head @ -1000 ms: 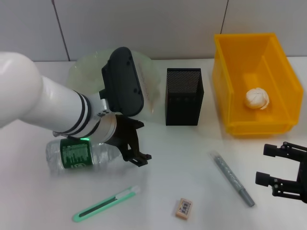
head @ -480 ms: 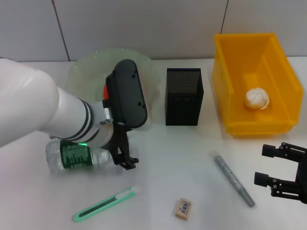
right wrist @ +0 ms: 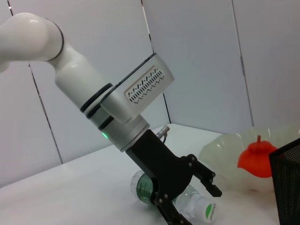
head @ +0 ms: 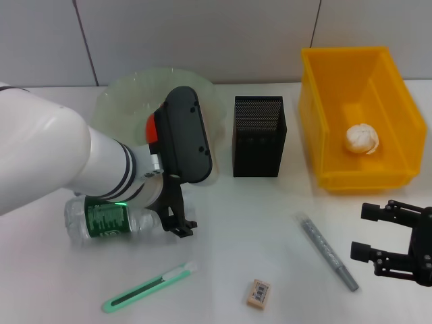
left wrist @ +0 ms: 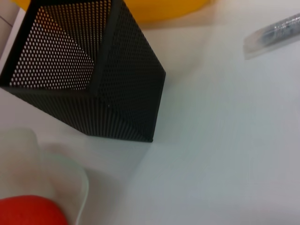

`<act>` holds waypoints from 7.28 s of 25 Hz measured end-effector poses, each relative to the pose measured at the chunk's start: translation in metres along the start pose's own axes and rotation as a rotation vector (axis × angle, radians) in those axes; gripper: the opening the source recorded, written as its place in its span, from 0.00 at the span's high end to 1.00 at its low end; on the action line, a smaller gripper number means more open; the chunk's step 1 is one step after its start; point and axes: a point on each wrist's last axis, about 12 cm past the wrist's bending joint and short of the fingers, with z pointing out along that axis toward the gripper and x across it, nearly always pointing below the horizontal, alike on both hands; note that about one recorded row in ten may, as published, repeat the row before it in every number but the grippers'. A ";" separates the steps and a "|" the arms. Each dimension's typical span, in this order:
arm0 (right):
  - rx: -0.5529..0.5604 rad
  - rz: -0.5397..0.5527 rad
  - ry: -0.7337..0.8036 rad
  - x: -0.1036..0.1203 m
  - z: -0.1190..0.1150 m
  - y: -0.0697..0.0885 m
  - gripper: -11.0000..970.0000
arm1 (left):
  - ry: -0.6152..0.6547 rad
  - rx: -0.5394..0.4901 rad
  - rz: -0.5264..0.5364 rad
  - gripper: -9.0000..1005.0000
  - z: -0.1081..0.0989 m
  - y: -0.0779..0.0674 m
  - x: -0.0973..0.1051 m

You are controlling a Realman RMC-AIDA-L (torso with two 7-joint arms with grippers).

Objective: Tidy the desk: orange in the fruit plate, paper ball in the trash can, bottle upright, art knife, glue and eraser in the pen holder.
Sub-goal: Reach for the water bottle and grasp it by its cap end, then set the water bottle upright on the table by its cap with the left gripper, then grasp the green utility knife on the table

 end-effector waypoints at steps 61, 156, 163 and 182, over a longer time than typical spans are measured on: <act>-0.045 0.001 -0.007 -0.008 0.019 -0.007 0.20 | -0.609 -0.054 -0.633 0.56 -0.088 0.018 0.117; -0.078 -0.043 0.116 0.013 -0.004 0.001 0.20 | -0.753 0.207 -0.549 0.24 -0.069 -0.057 0.181; -0.089 -0.035 0.111 0.008 0.001 -0.001 0.20 | -0.595 0.206 -0.493 0.25 -0.085 -0.044 0.174; -0.094 -0.054 0.116 -0.002 0.008 -0.009 0.20 | 0.029 0.202 -0.401 0.25 -0.075 -0.059 0.068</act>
